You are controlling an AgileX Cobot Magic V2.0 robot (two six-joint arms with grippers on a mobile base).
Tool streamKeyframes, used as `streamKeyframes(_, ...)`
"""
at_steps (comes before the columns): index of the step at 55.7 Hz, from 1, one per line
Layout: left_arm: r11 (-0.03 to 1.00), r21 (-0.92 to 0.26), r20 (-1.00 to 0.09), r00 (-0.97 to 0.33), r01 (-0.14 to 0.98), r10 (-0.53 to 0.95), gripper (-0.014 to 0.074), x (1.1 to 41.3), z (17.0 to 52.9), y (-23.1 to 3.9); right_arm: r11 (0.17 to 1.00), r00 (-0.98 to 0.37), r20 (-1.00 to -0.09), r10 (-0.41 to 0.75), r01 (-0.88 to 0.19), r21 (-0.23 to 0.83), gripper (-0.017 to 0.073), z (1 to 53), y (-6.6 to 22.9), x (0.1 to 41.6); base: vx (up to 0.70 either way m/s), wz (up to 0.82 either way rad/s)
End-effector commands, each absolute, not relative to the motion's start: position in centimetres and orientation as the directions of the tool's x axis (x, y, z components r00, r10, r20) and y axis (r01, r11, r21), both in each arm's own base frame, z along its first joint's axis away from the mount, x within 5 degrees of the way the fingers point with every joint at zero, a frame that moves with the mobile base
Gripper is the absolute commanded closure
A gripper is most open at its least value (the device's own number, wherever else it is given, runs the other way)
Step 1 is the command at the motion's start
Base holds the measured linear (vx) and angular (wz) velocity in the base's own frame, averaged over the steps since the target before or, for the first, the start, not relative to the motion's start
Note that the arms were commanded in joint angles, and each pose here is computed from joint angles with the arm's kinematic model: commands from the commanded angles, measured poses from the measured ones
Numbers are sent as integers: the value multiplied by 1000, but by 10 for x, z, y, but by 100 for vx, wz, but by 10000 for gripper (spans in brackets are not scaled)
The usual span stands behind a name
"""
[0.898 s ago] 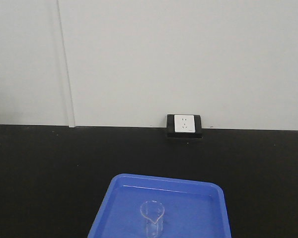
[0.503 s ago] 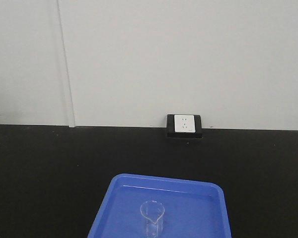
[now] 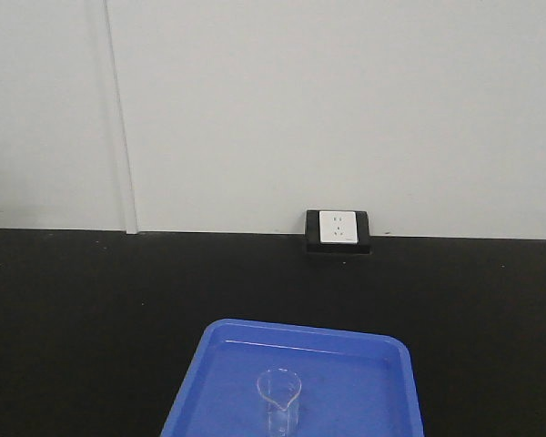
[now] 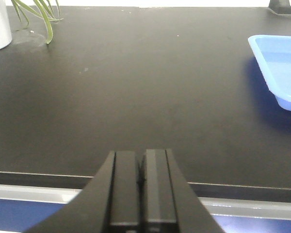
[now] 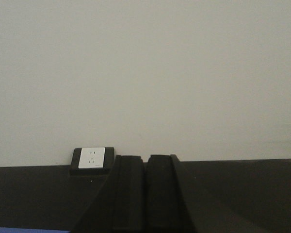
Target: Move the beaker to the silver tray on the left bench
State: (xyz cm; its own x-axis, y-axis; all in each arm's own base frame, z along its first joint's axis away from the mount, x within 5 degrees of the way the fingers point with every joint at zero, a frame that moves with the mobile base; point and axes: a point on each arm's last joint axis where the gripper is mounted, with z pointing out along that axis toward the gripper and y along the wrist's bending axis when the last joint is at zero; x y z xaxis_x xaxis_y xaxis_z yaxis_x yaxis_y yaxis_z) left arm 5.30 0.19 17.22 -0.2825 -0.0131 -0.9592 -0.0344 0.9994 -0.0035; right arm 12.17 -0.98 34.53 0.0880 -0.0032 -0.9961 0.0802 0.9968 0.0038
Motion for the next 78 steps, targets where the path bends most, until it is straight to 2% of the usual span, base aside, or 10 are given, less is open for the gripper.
streamKeyframes(1, 999, -17, -976, -219, -29, -23, 592, 54, 171, 1, 996, 124, -992, -13, 85, -2, 567, 367, -13, 152, 0, 0)
streamKeyframes(14, 999, -17, -976, -219, -29, -23, 592, 54, 171, 1, 996, 30, -1000, 5, 85, 8, 560, 348, -17, 201, 0, 0)
streamKeyframes(23, 999, -17, -976, -219, -29, -23, 592, 54, 171, 1, 996, -47, -999, 12, 86, 8, 498, 330, -19, 221, 0, 0)
streamKeyframes(30, 999, -17, -976, -219, -29, -23, 592, 54, 171, 1, 996, -102, -995, 15, 86, 6, 364, 318, -20, 232, 0, 0)
streamKeyframes(47, 999, -17, -976, -219, -29, -23, 592, 54, 171, 1, 996, -44, -999, 10, 87, 6, -150, 301, -22, 260, 0, 0)
streamKeyframes(56, 999, -17, -976, -219, -29, -23, 592, 54, 171, 1, 993, 15, -996, 91, 73, 92, -164, 298, -20, 268, 0, 0)
streamKeyframes(60, 999, -17, -976, -219, -29, -23, 592, 54, 171, 1, 997, 53, -996, 72, 15, 73, -157, 297, -11, 273, 0, 0)
streamKeyframes(68, 999, -17, -976, -219, -29, -23, 592, 54, 171, 1, 939, 131, -982, -139, -297, -173, -118, 276, 33, 288, 0, 0)
streamKeyframes(73, 999, -17, -976, -219, -29, -23, 592, 54, 171, 1, 881, 112, -987, -117, -447, -156, -99, 251, 59, 296, 0, 0)
streamKeyframes(78, 999, -17, -976, -219, -29, -23, 592, 54, 171, 1, 838, 59, -992, -111, -531, -126, -92, 225, 76, 302, 0, 0)
